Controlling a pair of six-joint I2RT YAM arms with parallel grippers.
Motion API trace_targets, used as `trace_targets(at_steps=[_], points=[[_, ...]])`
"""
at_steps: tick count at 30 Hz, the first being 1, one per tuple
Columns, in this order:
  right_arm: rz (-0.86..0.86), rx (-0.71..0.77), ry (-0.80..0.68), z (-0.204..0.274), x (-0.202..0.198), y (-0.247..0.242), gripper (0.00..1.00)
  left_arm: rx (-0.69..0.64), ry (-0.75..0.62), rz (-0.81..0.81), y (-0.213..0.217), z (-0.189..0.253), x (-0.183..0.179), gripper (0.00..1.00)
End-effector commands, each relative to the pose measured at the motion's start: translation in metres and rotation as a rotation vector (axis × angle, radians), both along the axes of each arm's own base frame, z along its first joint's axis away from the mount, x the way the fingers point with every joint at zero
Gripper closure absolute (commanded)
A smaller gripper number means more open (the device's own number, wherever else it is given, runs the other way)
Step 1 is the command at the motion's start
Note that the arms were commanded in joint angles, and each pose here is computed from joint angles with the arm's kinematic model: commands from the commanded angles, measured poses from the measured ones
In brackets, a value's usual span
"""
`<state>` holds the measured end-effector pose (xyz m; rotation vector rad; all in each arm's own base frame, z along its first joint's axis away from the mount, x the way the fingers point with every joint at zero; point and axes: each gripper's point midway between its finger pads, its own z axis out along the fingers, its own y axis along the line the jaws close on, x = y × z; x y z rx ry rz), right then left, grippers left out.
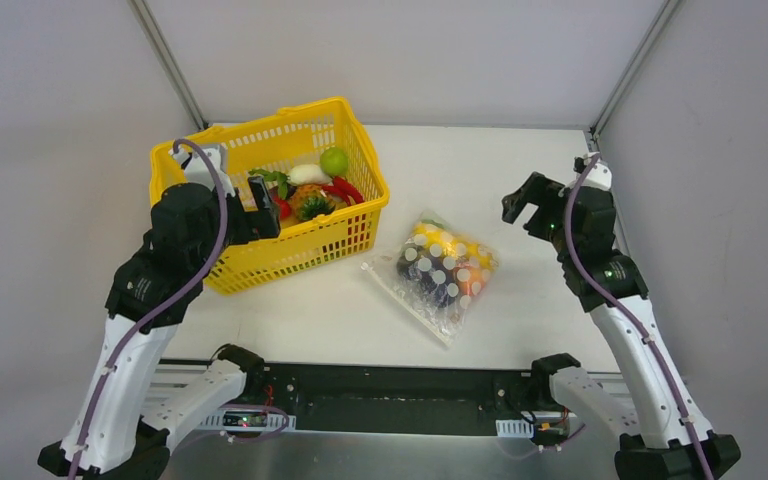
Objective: Place the food in the zip-top bag and seal the zipper
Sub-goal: Reset both arms
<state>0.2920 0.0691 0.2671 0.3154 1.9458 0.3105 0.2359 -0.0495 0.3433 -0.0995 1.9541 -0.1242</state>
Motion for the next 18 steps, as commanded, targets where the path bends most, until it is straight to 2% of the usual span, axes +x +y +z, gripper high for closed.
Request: trace_targets(at_steps=[1, 7, 18], points=[[0.133, 0.088, 0.027, 0.005, -0.017, 0.023, 0.0, -0.12, -0.051, -0.003, 0.0, 0.002, -0.024, 0.01], [0.179, 0.17, -0.047, 0.014, -0.027, 0.033, 0.0, -0.19, -0.107, 0.046, 0.011, -0.007, -0.041, 0.01], [0.19, 0.181, -0.023, 0.01, -0.03, 0.036, 0.0, -0.154, -0.093, 0.133, 0.029, -0.012, -0.047, 0.01]])
